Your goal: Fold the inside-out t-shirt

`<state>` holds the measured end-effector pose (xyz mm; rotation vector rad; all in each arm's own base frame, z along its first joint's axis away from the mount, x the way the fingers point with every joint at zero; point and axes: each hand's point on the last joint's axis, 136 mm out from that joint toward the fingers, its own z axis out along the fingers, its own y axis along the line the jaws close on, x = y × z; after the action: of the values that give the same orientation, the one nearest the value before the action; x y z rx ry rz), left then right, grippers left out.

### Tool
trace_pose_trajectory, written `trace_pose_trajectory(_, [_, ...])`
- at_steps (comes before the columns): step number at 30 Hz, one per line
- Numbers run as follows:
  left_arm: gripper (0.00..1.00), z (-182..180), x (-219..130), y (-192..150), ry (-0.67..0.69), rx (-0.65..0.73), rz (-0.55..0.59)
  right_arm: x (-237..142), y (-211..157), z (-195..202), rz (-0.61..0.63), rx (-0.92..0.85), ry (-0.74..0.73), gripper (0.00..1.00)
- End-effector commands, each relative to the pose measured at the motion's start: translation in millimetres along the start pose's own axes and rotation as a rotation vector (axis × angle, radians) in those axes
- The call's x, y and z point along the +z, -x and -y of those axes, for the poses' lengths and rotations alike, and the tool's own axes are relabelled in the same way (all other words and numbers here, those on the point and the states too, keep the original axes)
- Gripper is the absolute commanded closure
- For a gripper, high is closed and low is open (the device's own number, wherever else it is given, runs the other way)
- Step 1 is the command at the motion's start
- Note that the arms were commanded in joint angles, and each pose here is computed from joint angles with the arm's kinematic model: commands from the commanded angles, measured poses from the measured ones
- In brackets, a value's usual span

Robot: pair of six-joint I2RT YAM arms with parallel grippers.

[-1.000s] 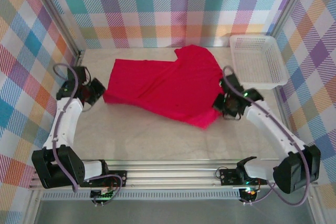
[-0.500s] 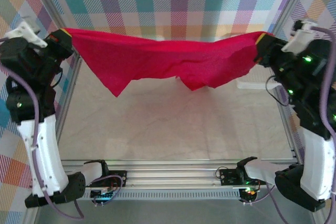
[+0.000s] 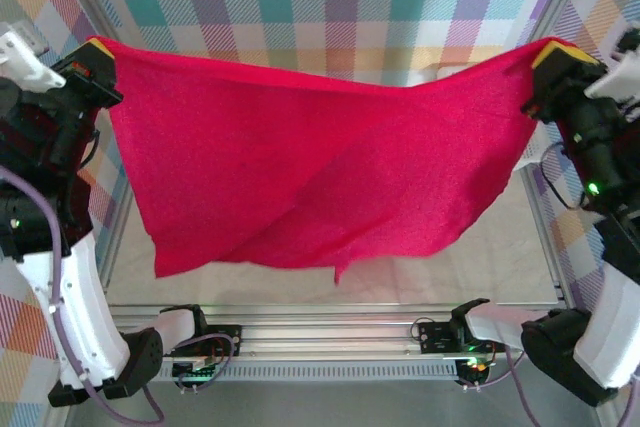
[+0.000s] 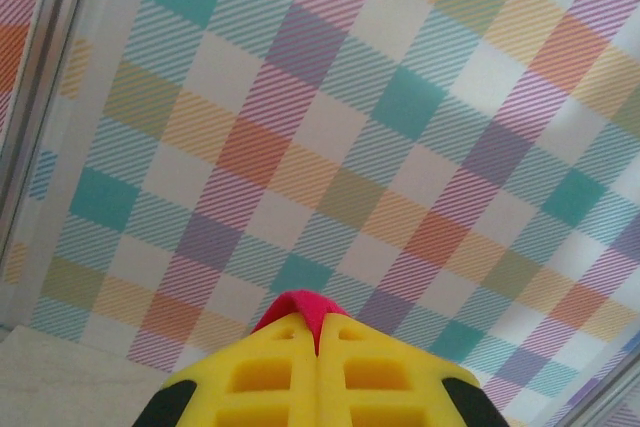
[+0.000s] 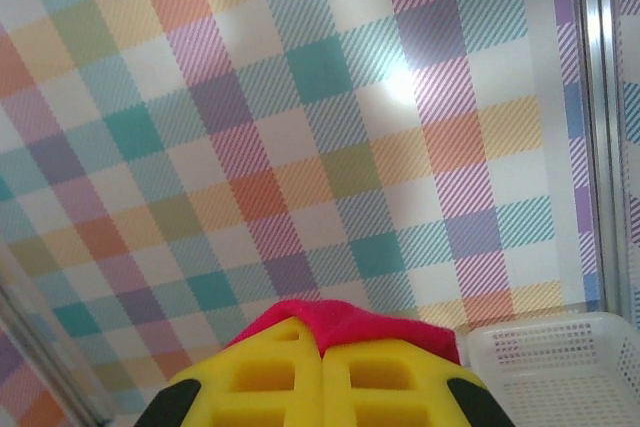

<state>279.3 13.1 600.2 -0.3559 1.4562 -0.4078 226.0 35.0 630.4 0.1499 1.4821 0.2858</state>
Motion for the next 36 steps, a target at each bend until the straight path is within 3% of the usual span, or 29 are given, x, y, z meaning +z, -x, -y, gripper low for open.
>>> trace_pose_trajectory(1, [1.0,-26.6,41.8,-24.1,0.061,0.015,-0.055,54.5,-14.7,-2.3,-0.017,-0.087,-0.067,1.0])
trace_pose_trajectory(5, [1.0,-74.9,108.7,-91.6,0.132,-0.01,-0.195,135.5,-63.1,0.9,-0.117,-0.166,-0.138,1.0])
trace_pose_trajectory(12, [1.0,-168.6,211.7,-248.6,0.229,-0.126,-0.46,263.2,-226.9,30.6,-0.464,-0.154,-0.196,1.0])
trace_pose_trajectory(18, [1.0,-243.0,281.0,-385.3,0.311,-0.241,-0.651,331.7,-378.8,69.8,-0.691,-0.05,-0.27,1.0])
trace_pose_trajectory(21, [1.0,-266.8,299.3,-433.7,0.347,-0.268,-0.749,357.4,-440.3,84.8,-0.784,0.014,-0.291,1.0])
trace_pose_trajectory(25, [0.98,-282.7,315.1,-462.6,0.37,-0.281,-0.801,381.3,-487.2,95.2,-0.821,0.09,-0.282,1.0])
trace_pose_trajectory(26, [0.91,-284.8,318.7,-465.7,0.373,-0.282,-0.808,386.9,-494.1,99.3,-0.811,0.117,-0.284,1.0])
trace_pose_trajectory(28, [0.75,-289.4,323.9,-470.7,0.386,-0.279,-0.824,396.1,-506.6,105.0,-0.798,0.175,-0.268,0.68])
trace_pose_trajectory(30, [0.43,-288.2,328.2,-463.9,0.387,-0.259,-0.834,399.8,-508.5,113.8,-0.791,0.247,-0.269,0.39])
trace_pose_trajectory(35, [0.0,-266.4,319.5,-410.1,0.426,-0.177,-0.802,383.4,-475.6,105.0,-0.835,0.342,-0.227,0.35])
trace_pose_trajectory(36, [0.0,-257.0,312.4,-399.8,0.437,-0.147,-0.797,374.6,-472.0,98.9,-0.865,0.367,-0.219,0.35])
